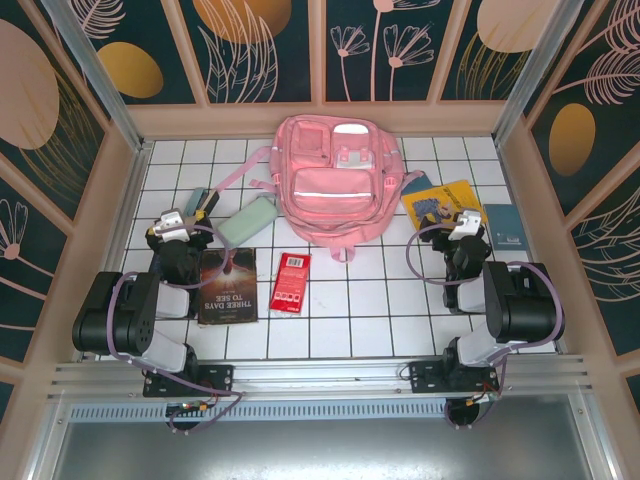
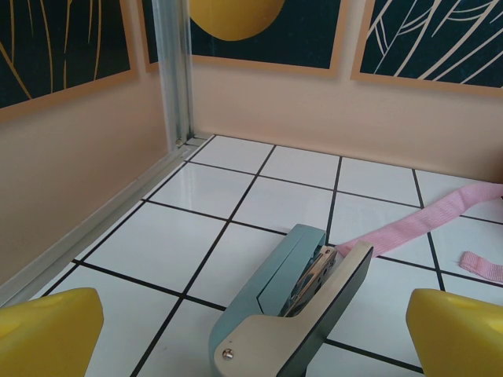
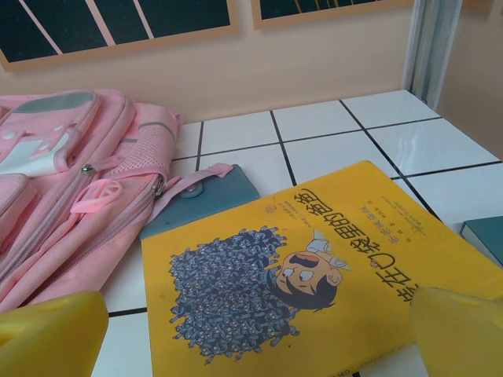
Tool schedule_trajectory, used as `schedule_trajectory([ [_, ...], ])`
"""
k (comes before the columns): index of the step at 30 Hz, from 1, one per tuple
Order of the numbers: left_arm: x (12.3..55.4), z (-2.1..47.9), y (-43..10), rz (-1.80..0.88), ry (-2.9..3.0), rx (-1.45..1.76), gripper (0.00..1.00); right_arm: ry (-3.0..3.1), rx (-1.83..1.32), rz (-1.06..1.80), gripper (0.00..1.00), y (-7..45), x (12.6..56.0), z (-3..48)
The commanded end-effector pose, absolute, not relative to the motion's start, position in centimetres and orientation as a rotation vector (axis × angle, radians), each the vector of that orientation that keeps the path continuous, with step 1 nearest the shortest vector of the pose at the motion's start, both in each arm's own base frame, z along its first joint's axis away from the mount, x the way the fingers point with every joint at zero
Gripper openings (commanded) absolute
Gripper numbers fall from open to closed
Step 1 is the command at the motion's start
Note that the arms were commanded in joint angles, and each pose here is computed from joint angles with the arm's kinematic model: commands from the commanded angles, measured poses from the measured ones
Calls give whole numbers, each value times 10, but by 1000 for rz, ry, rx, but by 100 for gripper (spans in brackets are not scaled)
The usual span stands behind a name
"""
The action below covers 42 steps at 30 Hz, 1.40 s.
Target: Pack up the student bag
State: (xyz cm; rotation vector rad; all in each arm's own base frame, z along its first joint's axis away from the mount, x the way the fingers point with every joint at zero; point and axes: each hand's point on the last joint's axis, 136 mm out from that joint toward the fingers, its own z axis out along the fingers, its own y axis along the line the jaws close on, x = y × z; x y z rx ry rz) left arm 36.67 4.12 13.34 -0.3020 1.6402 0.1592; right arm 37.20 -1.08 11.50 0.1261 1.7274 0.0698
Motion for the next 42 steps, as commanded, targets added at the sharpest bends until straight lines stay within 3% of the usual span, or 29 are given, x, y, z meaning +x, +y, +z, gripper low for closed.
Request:
schedule_trajectory([
  [1, 368, 139, 38, 145, 1618, -291, 99, 1711, 96, 78, 99, -8, 377, 121],
  [9, 369, 143, 40, 154, 1623, -301, 99, 1706, 100, 85, 99, -9, 376, 122],
  [15, 376, 192, 71, 225, 1641, -575, 99, 1660, 243, -19, 99, -29, 363, 148],
  [20, 368, 241, 75, 0, 1560, -904, 99, 1745, 692, 150, 99, -58, 369, 161],
  [24, 376, 258, 42, -265, 1573, -827, 99, 1687, 808, 558, 99, -41, 378, 183],
  [27, 386, 257, 13, -443, 1645, -773, 98, 1620, 715, 727, 99, -23, 371, 204],
  [31, 396, 250, -46, -624, 1758, -603, 88, 1693, 653, 675, 99, -14, 374, 207],
  [42, 404, 199, -223, -647, 2050, -217, 84, 1806, 454, 549, 99, 41, 377, 211],
])
